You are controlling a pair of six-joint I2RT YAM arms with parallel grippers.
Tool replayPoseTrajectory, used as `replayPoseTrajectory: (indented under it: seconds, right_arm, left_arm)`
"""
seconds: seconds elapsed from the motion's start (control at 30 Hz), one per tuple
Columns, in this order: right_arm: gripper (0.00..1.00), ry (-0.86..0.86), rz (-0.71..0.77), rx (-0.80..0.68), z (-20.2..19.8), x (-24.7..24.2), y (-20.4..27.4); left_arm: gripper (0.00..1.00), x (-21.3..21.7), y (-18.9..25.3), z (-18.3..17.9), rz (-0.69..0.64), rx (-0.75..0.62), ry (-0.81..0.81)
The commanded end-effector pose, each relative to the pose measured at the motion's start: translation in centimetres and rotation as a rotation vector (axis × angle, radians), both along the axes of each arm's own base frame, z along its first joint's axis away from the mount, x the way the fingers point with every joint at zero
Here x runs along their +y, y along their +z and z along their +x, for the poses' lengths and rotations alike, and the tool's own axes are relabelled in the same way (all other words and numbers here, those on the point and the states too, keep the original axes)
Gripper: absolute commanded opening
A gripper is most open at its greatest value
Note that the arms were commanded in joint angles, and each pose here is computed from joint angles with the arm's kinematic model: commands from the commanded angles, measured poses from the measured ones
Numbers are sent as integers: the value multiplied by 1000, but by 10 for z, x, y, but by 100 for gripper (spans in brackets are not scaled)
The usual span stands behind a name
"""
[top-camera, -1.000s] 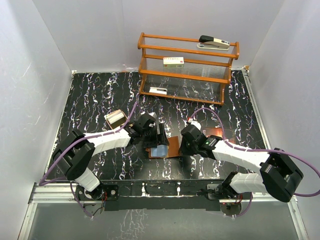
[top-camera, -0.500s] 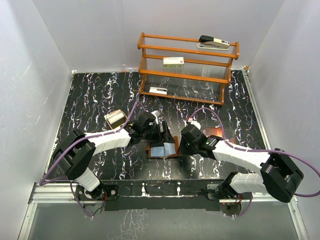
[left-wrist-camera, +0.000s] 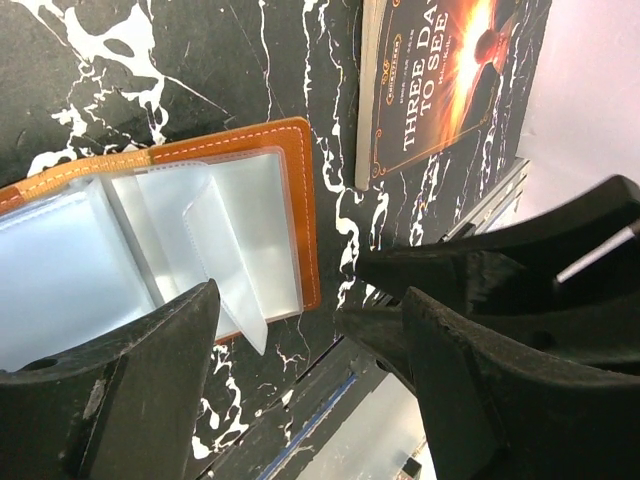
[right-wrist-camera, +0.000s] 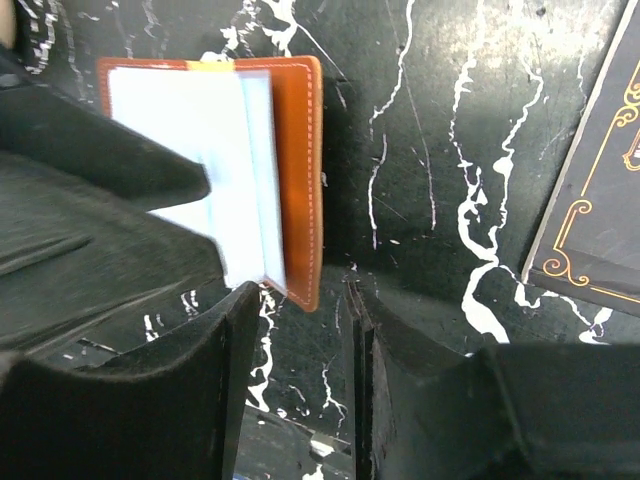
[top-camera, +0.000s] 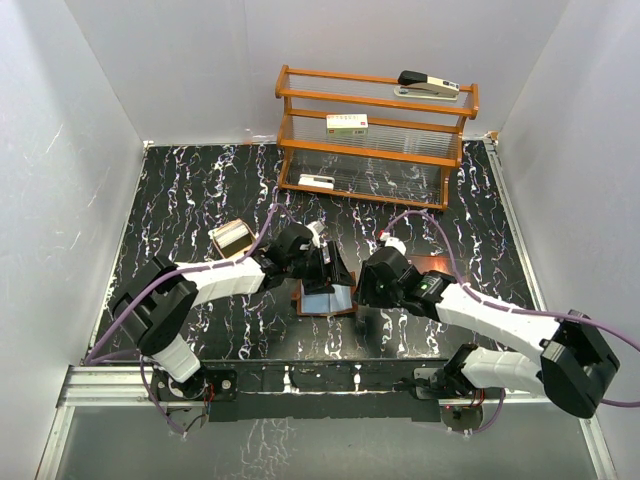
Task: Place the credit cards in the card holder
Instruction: Open the card holder at the center of the board.
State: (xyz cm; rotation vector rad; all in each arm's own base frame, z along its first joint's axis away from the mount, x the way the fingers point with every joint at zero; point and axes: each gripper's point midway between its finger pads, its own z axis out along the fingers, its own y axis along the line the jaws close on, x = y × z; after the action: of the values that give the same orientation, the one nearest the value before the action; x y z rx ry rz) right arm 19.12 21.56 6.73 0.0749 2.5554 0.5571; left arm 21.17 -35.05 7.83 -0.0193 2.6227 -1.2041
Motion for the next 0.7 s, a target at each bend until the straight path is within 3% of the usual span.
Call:
replayPoseTrajectory:
  seconds: [0.0, 0.2, 0.67]
  right_arm:
    - [35, 8, 65, -96, 13, 8, 39]
    - [23, 114, 206, -117, 5, 34, 55]
    - [23, 145, 240, -136, 10, 51, 48]
  left_arm:
    - [71, -13, 16, 9, -40, -22, -21]
    - [71, -22, 16, 16, -41, -25, -34]
    - [71, -30, 18, 23, -36, -35, -49]
